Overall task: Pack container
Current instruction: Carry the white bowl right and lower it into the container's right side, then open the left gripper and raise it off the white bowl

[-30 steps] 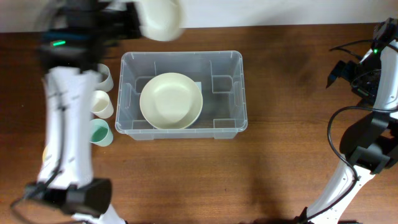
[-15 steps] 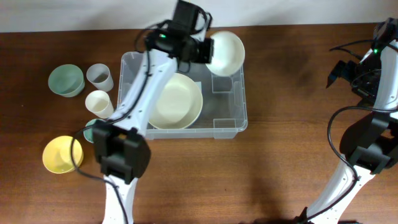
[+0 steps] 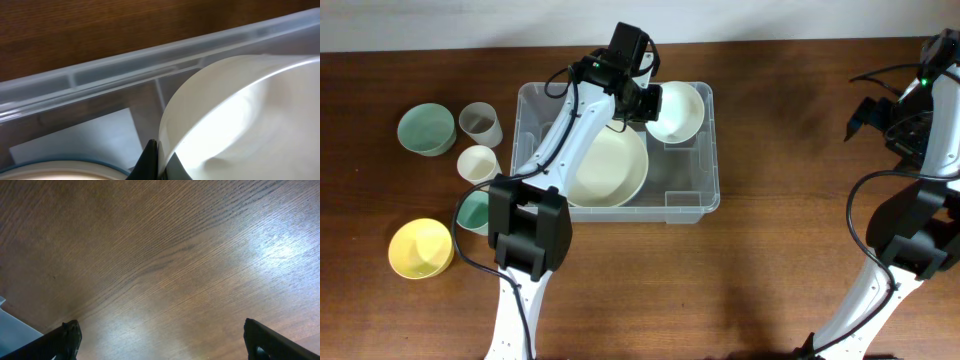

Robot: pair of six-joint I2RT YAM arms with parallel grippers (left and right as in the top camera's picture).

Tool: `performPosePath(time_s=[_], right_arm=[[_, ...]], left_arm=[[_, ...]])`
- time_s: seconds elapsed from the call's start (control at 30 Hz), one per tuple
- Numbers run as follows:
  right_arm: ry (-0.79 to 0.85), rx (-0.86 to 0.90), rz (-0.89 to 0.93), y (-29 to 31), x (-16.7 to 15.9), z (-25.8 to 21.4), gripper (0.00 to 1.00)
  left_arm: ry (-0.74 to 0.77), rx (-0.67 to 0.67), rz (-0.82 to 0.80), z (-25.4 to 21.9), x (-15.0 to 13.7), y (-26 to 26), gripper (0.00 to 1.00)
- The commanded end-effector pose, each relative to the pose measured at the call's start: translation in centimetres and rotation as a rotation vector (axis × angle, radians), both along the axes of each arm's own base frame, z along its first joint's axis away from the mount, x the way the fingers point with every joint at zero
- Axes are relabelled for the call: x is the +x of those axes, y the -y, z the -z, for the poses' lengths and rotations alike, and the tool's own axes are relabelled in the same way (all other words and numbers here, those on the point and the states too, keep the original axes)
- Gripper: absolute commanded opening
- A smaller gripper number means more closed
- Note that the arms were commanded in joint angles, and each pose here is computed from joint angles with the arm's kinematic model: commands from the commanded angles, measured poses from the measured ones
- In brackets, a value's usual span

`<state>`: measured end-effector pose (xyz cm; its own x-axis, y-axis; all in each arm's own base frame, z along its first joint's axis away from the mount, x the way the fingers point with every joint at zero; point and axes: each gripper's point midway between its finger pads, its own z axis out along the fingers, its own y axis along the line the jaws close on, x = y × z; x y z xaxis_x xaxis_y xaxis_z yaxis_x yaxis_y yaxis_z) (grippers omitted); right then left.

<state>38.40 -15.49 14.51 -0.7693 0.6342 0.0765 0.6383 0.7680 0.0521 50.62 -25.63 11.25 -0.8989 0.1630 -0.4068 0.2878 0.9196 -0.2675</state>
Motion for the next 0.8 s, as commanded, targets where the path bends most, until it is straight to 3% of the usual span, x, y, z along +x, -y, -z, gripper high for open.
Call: performPosePath(time_s=[0.0, 0.1, 0.2, 0.37, 0.6, 0.77], right_arm=[[0.032, -0.018, 0.0, 0.2, -0.3, -1.5, 0.99], [0.032, -0.018, 0.0, 0.2, -0.3, -1.5, 0.99], [0.032, -0.019, 0.0, 0.2, -0.3, -1.5, 0.99], [0.032, -0.019, 0.0, 0.2, -0.3, -1.5, 0.99], [0.032, -0.018, 0.0, 0.2, -0.3, -1.5, 0.99], [0.032, -0.019, 0.0, 0.2, -0.3, -1.5, 0.99]], left_arm=[[0.003, 0.031, -0.016, 0.4, 0.3, -0.9, 0.01], [0.001, 0.031, -0.016, 0.4, 0.3, -0.9, 0.02], [-0.005, 0.035, -0.016, 0.5, 0.2, -1.0, 0.15], [-0.005, 0.05, -0.023, 0.8, 0.2, -1.3, 0.21], [0.025, 0.046, -0.02, 0.3, 0.9, -1.4, 0.49], [0.135, 0.028, -0.045, -5.2, 3.3, -3.9, 0.71]])
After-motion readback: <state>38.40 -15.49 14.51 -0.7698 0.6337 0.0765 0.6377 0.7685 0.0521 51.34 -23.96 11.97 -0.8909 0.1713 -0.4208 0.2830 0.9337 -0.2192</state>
